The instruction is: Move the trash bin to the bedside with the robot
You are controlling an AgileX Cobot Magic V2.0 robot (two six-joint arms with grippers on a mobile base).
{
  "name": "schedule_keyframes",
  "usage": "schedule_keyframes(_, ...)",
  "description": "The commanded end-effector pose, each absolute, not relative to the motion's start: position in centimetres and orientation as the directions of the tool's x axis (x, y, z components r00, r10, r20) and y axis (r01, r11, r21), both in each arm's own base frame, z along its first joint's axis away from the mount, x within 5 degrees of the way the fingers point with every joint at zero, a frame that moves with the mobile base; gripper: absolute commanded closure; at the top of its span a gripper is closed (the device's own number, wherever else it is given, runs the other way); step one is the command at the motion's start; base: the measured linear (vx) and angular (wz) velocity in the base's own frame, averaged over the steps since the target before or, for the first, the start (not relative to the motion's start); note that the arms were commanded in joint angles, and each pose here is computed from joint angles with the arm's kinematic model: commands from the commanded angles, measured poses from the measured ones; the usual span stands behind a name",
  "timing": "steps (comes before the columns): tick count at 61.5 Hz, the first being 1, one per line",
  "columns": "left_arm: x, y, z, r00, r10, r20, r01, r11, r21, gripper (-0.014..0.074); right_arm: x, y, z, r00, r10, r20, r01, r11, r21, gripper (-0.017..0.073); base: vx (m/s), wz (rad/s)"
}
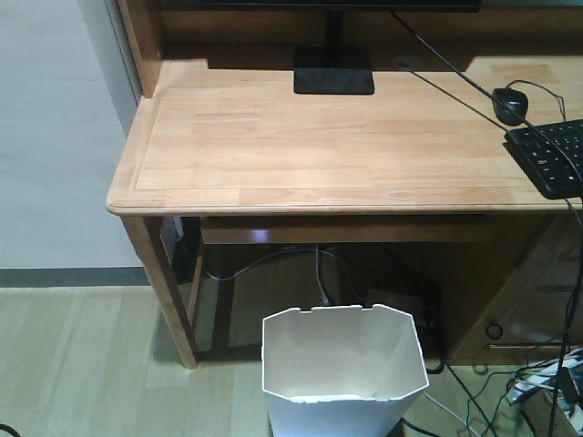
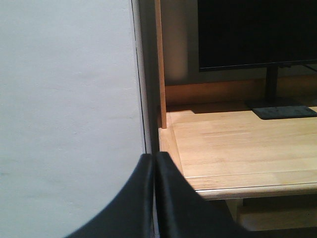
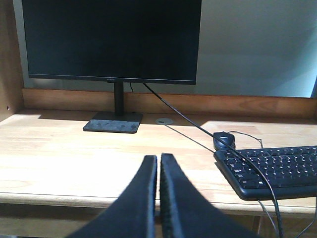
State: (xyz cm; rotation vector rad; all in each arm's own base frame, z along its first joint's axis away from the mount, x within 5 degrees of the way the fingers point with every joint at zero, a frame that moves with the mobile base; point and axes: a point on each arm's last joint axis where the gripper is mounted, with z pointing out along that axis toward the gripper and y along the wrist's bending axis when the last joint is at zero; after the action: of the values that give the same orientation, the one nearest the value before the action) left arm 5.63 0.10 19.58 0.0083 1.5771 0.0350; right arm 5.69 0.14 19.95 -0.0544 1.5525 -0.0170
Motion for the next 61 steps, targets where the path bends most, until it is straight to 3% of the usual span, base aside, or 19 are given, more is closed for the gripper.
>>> schedule_keyframes(1, 5.6, 0.1, 19.9, 0.063, 0.005, -0.998, -0.016, 1.0, 0.004, 0.06, 5.6, 0.1, 20.7, 0.104, -0.052, -0.993, -0.014, 0.998, -0.053, 0.0568, 0.0, 0.0)
schedule_keyframes(53, 5.6, 0.1, 19.9, 0.063, 0.005, -0.998, -0.016, 1.0, 0.004, 0.06, 5.6, 0.1, 20.7, 0.106, -0.051, -0.993, -0.014, 0.999, -0.053, 0.0568, 0.0, 0.0)
schedule_keyframes(57, 5.6, 0.1, 19.9, 0.063, 0.005, -0.998, -0.016, 1.0, 0.004, 0.06, 5.5, 0.1, 21.0, 0.137, -0.054, -0.989, -0.011, 0.998, -0.057, 0.0568, 0.0, 0.0)
schedule_keyframes(61, 5.6, 0.1, 19.9, 0.063, 0.005, -0.998, -0.016, 1.0, 0.004, 0.06, 5.3, 0.1, 22.3, 0.259, -0.074, -0.963, 0.003, 0.997, -0.075, 0.0568, 0.0, 0.0)
